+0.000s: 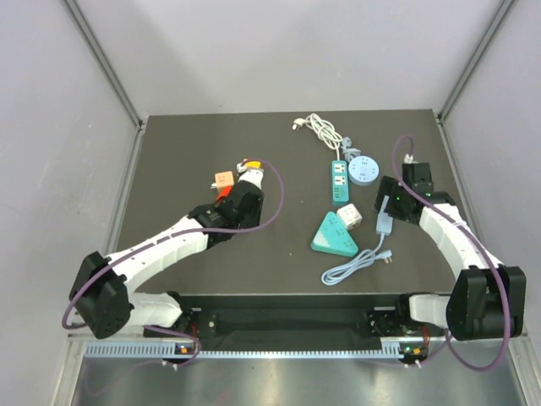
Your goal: Pull the plug off the socket
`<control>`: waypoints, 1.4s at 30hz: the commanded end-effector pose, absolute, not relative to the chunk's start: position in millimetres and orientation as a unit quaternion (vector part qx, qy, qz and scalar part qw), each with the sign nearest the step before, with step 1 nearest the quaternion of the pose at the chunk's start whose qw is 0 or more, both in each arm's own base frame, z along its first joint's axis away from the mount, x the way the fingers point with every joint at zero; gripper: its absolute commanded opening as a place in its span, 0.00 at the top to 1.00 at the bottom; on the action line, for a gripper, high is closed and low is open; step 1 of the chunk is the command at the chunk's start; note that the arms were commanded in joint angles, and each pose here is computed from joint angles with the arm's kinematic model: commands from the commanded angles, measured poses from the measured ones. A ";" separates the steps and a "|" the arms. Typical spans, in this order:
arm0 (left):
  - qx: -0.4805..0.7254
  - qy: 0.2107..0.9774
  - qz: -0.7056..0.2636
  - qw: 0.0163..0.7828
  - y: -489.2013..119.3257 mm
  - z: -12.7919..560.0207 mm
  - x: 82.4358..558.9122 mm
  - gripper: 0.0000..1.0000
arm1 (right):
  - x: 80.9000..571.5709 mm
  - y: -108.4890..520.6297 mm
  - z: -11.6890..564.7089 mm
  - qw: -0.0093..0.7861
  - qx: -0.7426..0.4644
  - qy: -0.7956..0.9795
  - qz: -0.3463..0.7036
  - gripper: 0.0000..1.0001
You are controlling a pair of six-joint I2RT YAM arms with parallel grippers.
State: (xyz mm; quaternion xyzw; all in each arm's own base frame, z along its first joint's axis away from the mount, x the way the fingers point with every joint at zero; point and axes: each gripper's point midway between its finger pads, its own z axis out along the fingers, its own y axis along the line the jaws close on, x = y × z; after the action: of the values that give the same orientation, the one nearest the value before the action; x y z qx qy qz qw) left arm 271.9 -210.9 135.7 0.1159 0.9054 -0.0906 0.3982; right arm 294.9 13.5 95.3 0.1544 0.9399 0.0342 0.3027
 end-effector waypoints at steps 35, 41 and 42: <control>0.161 0.903 0.157 0.366 -220.9 82.4 375.2 0.45 | 269.8 76.2 126.6 0.352 0.084 0.928 0.093 0.15; 0.171 0.902 0.135 0.374 -228.9 92.2 372.5 0.20 | 268.6 78.0 128.7 0.352 0.084 0.927 0.099 0.15; 0.169 0.902 0.128 0.376 -230.3 96.7 371.1 0.13 | 268.0 78.5 130.0 0.353 0.083 0.927 0.100 0.15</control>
State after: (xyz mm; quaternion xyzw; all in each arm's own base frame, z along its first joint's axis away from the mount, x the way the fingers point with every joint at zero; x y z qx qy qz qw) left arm 370.0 -221.2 63.4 0.1761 0.9077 0.1572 0.3468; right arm 266.9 70.9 117.6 0.0885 0.9350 0.0837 0.3330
